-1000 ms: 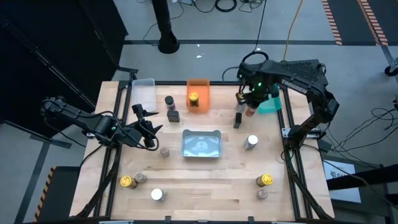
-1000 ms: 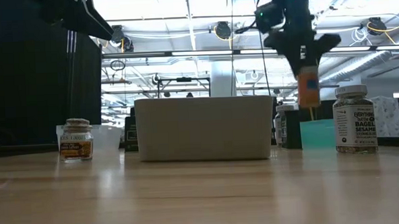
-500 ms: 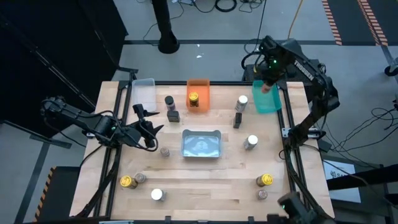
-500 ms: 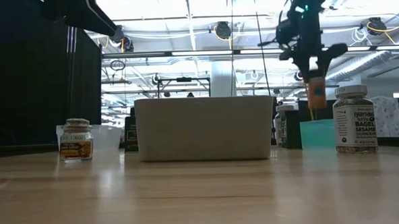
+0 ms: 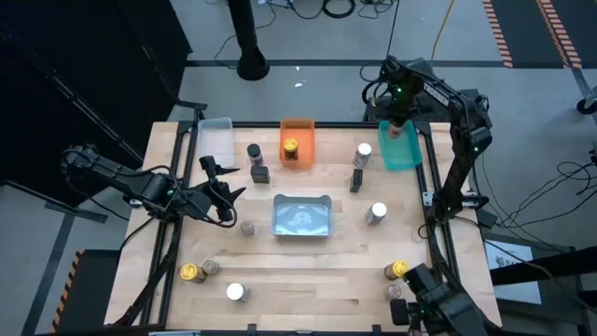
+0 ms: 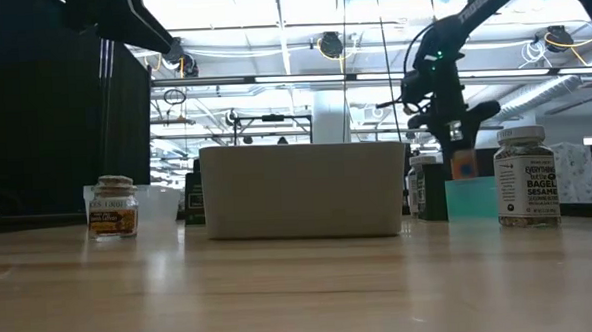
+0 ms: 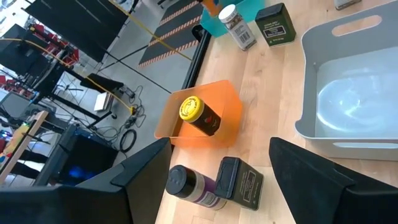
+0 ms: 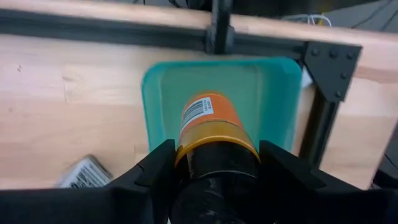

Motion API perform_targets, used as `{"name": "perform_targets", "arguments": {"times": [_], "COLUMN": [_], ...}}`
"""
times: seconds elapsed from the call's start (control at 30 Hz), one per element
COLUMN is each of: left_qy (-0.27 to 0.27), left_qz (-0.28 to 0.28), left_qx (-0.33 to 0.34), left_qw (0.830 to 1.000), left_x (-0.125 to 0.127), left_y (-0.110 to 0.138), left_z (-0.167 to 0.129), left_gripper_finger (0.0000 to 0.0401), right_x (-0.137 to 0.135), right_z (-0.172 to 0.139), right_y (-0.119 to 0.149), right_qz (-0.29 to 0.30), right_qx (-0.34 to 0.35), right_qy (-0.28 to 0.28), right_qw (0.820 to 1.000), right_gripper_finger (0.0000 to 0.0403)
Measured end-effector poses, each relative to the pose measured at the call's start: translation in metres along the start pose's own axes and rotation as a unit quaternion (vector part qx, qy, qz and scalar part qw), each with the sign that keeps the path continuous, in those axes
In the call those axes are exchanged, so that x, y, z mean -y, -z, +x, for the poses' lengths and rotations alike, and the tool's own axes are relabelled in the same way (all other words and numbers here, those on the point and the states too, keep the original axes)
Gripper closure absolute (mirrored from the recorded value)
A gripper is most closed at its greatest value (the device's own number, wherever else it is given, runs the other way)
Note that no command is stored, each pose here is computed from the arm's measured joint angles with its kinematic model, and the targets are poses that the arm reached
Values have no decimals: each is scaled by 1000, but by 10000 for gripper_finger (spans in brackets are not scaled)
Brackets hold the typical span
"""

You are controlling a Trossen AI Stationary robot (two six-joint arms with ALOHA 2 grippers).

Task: Sort spices by type
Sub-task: Put the right black seasoning bottle into the green bin

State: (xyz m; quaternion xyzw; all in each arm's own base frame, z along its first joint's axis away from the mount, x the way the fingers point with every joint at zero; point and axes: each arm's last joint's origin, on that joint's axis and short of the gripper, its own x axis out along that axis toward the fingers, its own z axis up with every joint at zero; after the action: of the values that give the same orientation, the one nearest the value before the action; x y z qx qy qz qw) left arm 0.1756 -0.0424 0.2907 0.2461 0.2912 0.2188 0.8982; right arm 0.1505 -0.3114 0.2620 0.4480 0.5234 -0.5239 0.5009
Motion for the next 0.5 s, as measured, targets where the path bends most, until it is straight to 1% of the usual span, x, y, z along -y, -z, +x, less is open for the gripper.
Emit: {"name": "perform_targets", "arguments": {"times": [0.13, 0.5], "left_qy": [0, 0], "left_qz": [0, 2], "left_qx": [0, -2], "left_qw": [1000, 1000], "left_x": [0, 0], "left_y": [0, 1], "left_z": [0, 0], "left_gripper_finger": [122, 122], "right_x": [-3, -15], "right_z": [3, 18], "right_y": [-5, -9], "right_qz": [2, -4], "right_qx": [18, 2], "right_qy": [-9, -3], "right_qw": [1000, 1000], "right_gripper_finger": [228, 219]}}
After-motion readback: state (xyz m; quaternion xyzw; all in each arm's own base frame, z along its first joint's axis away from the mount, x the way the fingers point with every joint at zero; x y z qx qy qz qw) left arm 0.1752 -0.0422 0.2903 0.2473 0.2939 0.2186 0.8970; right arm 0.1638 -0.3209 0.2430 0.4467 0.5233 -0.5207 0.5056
